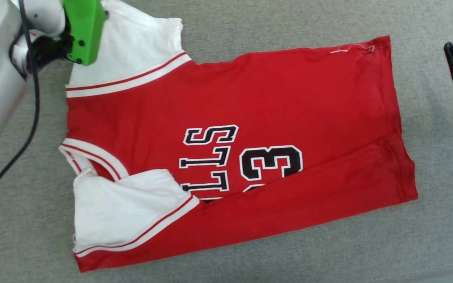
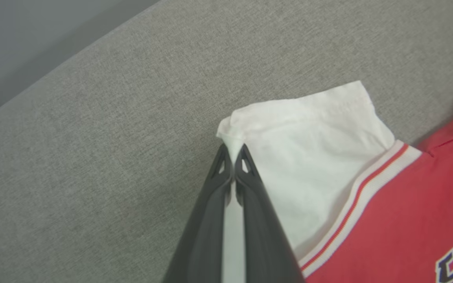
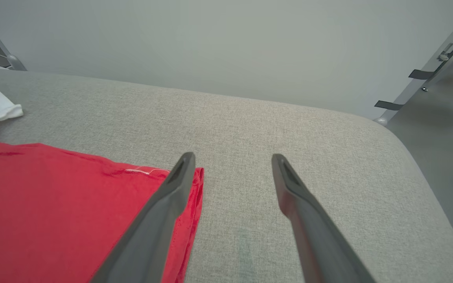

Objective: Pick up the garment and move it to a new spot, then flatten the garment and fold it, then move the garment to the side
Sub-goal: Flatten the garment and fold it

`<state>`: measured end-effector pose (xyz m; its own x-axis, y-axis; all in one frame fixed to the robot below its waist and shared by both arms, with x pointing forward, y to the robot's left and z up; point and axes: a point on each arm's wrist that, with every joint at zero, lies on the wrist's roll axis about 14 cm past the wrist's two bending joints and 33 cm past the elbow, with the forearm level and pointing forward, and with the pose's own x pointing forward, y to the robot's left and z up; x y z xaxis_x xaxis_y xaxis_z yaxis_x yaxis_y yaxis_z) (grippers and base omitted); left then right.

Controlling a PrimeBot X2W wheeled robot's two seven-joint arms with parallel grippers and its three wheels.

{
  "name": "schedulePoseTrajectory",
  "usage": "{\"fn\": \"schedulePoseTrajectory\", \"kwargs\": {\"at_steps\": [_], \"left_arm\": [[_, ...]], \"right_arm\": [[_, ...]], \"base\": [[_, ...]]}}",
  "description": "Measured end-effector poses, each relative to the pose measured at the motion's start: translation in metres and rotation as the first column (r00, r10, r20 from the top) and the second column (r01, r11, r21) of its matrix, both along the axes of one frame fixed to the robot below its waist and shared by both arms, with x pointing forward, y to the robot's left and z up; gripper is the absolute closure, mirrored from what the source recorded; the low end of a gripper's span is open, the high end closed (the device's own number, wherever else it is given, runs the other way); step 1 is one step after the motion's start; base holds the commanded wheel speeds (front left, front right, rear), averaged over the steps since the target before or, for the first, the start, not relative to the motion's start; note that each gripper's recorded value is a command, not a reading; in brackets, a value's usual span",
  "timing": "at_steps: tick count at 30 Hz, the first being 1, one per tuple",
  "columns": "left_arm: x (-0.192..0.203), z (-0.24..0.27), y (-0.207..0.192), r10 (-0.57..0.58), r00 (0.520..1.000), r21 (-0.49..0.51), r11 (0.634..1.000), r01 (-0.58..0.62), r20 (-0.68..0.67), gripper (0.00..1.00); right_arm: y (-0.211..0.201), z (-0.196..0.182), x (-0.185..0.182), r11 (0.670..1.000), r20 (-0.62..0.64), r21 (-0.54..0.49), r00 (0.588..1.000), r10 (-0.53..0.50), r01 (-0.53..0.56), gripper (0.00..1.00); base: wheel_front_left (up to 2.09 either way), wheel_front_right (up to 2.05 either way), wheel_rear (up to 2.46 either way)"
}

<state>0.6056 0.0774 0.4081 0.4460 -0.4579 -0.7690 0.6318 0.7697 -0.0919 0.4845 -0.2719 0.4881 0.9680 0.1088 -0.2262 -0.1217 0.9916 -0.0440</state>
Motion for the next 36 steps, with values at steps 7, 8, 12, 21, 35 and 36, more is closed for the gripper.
{"fn": "schedulePoseTrajectory", "kwargs": {"at_steps": [7, 8, 12, 21, 35, 36], "left_arm": [[-0.022, 0.031, -0.005, -0.052, 0.991, -0.069, 0.996, 0.060, 0.121, 1.00], [-0.025, 0.034, -0.004, -0.054, 0.990, -0.075, 0.995, 0.064, 0.131, 1.00], [-0.034, 0.047, 0.000, -0.059, 0.981, -0.096, 0.992, 0.077, 0.185, 1.00], [-0.047, 0.049, 0.005, -0.060, 0.968, -0.121, 0.988, 0.092, 0.245, 1.00], [-0.051, 0.030, 0.018, -0.007, 0.973, -0.150, 0.988, 0.043, 0.231, 1.00], [-0.051, 0.031, 0.018, -0.004, 0.972, -0.151, 0.988, 0.040, 0.233, 1.00]], "right_arm": [[0.009, -0.003, 0.025, 0.994, -0.221, -0.039, 0.971, 0.094, -0.105, 0.00], [0.012, -0.008, 0.026, 0.992, -0.267, -0.039, 0.958, 0.104, -0.118, 0.00], [0.023, -0.033, 0.024, 0.982, -0.460, -0.044, 0.876, 0.141, -0.181, 0.00], [0.039, -0.080, 0.036, 0.963, -0.647, -0.084, 0.749, 0.143, -0.257, 0.00], [0.045, -0.134, 0.043, 0.966, -0.727, -0.068, 0.676, 0.123, -0.249, 1.00], [0.046, -0.131, 0.045, 0.968, -0.715, -0.058, 0.687, 0.130, -0.244, 1.00]], "base": [[0.00, 0.00, 0.00], [0.00, 0.00, 0.00], [0.00, 0.00, 0.00], [0.00, 0.00, 0.00], [0.00, 0.00, 0.00], [0.00, 0.00, 0.00]]}}
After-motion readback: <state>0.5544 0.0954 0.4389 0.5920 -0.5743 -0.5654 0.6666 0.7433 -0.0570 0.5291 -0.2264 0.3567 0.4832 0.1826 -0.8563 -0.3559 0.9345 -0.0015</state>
